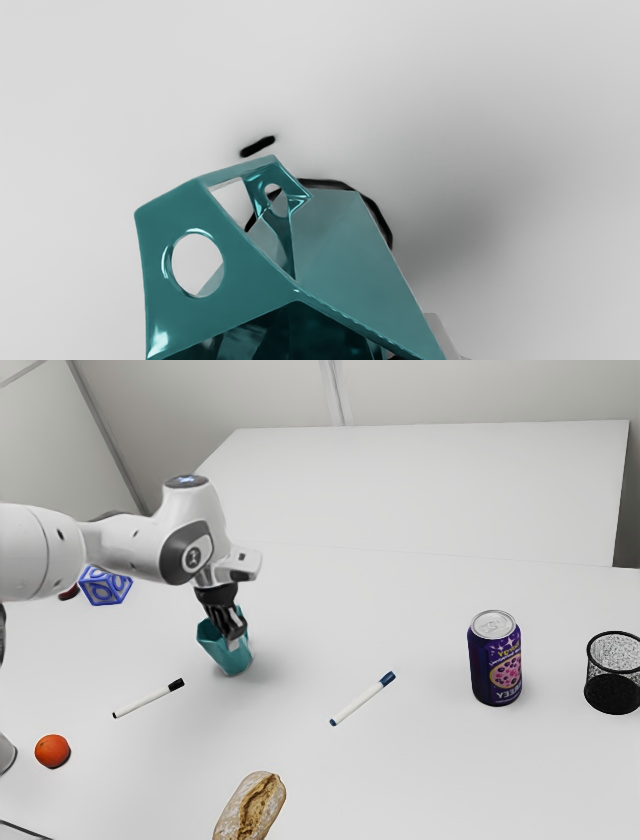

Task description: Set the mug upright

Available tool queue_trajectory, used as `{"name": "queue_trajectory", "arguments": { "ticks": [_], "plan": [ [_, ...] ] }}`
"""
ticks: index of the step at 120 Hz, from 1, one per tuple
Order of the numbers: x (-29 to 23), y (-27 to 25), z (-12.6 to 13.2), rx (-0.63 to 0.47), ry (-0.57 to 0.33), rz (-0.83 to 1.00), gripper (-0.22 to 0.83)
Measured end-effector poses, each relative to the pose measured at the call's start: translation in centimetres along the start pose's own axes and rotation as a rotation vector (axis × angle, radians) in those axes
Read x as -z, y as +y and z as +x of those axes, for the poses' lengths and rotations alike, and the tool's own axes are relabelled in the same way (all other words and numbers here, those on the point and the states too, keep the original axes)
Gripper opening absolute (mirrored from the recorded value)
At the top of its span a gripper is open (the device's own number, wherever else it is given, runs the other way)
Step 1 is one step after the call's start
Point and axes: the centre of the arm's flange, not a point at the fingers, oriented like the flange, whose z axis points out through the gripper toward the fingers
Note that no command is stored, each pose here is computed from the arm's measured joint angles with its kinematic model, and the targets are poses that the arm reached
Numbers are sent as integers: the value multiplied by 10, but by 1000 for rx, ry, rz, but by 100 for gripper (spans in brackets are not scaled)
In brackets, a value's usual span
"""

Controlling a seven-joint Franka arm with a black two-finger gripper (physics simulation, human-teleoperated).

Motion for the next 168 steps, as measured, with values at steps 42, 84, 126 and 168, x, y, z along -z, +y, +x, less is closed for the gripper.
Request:
{"name": "queue_trajectory", "arguments": {
  "ticks": [42,84,126,168],
  "plan": [
    [13,4,1,39,23,8,44],
    [155,-26,17,140,200,1,58],
    [272,-43,2,237,213,11,61],
    [269,-38,-9,284,133,-29,61]
  ]
}}
